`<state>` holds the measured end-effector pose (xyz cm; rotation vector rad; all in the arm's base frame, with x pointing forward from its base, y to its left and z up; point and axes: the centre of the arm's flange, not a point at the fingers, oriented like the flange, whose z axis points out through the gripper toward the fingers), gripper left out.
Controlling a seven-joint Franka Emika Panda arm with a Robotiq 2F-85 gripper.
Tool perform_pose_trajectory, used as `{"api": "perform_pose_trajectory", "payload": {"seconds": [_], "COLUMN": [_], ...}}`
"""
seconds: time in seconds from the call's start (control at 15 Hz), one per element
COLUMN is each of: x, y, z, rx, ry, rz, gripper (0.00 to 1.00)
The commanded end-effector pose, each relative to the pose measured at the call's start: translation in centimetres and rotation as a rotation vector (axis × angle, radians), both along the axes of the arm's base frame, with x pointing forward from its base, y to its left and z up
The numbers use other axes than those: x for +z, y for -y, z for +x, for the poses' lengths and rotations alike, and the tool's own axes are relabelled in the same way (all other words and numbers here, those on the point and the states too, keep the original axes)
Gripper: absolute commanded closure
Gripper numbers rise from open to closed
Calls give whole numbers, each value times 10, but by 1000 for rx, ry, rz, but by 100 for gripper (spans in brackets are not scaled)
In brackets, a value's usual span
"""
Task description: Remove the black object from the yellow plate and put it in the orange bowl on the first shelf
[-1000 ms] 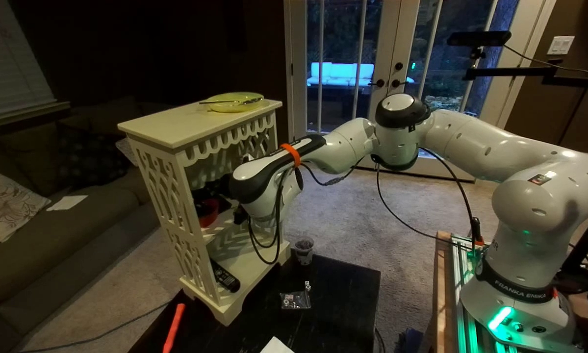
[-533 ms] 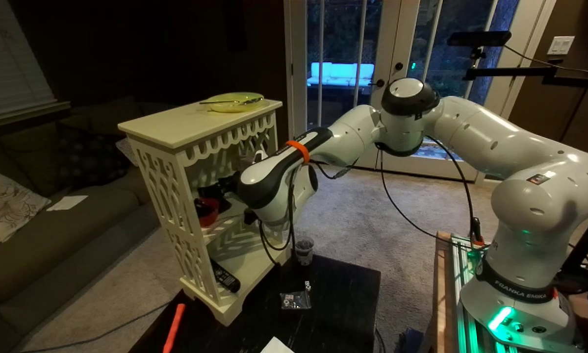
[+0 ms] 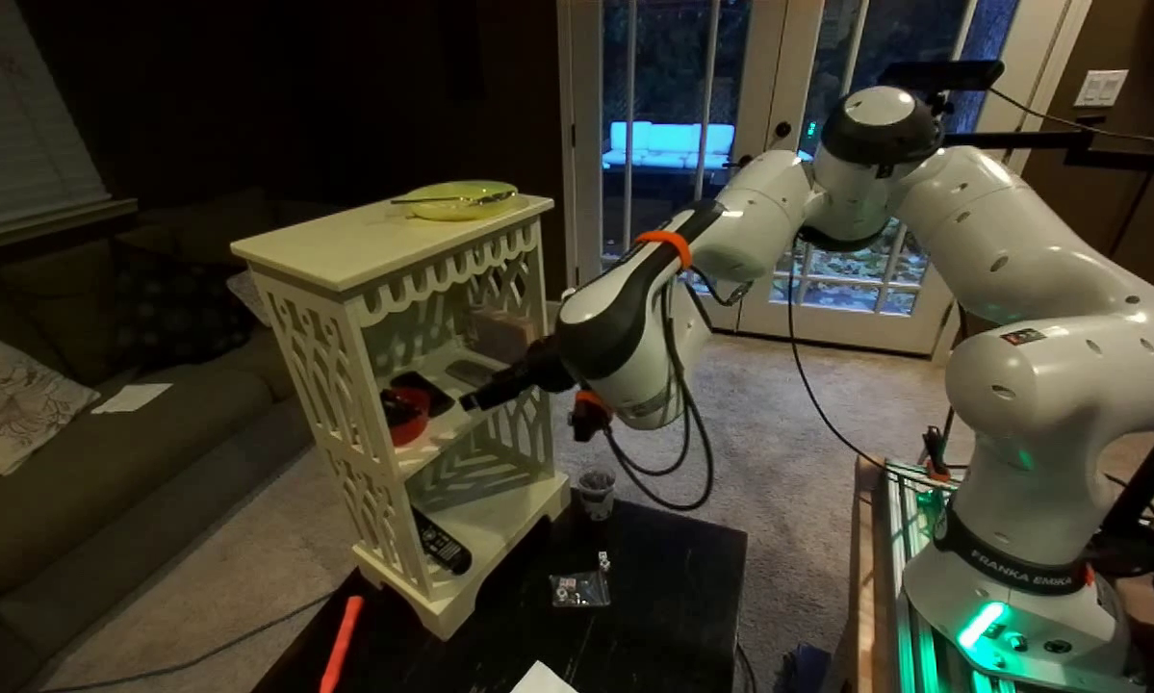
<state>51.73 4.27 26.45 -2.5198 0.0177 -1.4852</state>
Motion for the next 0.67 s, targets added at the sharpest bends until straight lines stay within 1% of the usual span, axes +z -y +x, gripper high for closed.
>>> {"api": "perform_pose_trajectory", "payload": {"seconds": [0.0,0.27,0.4,0.47,0.53,0.6], "x": [31,42,40,36,-6,-6], "y": [19,33,39,41,29,29], "z": [-78,-139,-161,-163,-144,-146], "rx": [-14,-42,-11,29,-22,0], "ry": [-175,-379,-476,-514,-448,-471], "rz": [-98,-183,-211,-223,-169,-179], "gripper": [0,0,0,0,0,0]}}
